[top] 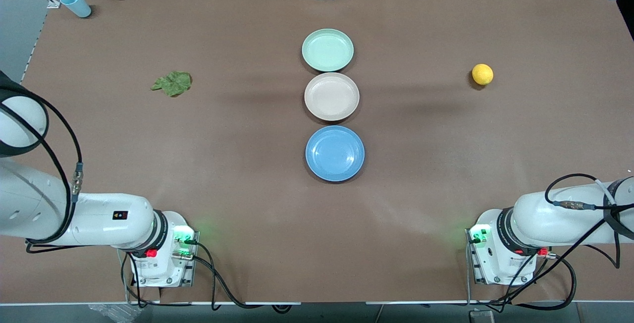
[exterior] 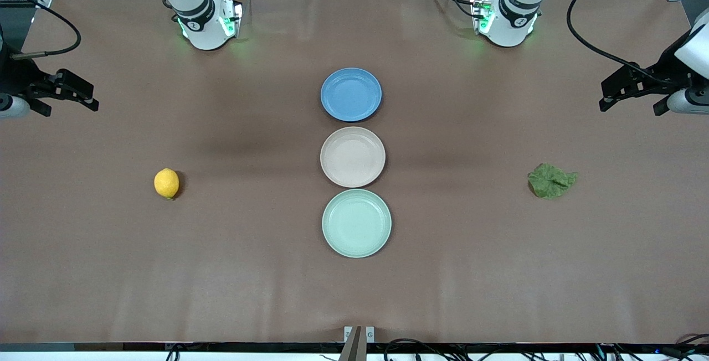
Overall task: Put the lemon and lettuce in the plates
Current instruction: 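Lower the right gripper onto the lemon while the left gripper reaches the lettuce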
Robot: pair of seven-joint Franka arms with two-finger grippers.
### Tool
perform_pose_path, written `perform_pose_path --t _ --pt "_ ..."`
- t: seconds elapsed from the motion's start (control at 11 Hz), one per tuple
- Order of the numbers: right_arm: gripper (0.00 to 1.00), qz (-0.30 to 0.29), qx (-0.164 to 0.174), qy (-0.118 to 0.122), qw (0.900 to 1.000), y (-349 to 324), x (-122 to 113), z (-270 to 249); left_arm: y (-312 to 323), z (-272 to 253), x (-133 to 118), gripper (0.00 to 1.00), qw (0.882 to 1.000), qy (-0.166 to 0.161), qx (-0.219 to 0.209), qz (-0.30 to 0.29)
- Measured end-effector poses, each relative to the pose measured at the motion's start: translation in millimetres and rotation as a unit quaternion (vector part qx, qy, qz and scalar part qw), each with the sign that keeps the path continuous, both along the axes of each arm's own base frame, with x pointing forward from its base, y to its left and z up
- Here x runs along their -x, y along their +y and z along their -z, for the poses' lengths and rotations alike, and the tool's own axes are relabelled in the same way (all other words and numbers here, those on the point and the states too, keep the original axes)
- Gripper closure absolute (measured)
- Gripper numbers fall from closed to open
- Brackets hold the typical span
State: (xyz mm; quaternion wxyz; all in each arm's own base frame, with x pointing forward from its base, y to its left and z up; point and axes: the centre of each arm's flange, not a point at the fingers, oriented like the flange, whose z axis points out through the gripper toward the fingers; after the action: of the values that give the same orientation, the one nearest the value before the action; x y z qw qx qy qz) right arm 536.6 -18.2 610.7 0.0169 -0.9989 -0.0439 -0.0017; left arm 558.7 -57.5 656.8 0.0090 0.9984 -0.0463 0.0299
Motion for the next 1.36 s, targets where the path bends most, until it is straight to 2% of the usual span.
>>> perform_pose_path --t 0.55,0.82,0.91,1.09,1.36 --pt "0.0 0.0 0.0 0.007 1.0 -1 0 4 0 0 0 0.0 1.0 0.0 0.0 0.0" --pt "0.0 0.0 -0.001 0.035 0.999 0 -6 44 5 19 -5 0.0 1.0 0.02 -0.003 -0.004" --pt "0.0 0.001 -0.001 0.036 0.999 0 -10 67 6 35 -9 0.0 0.999 0.034 -0.011 -0.004" --pt "0.0 0.002 0.001 0.026 1.0 0 -15 115 6 73 -24 0.0 0.999 0.051 -0.016 -0.003" --pt "0.0 0.005 0.004 -0.004 1.0 -1 -17 190 10 145 -38 0.0 0.998 0.054 -0.027 0.002"
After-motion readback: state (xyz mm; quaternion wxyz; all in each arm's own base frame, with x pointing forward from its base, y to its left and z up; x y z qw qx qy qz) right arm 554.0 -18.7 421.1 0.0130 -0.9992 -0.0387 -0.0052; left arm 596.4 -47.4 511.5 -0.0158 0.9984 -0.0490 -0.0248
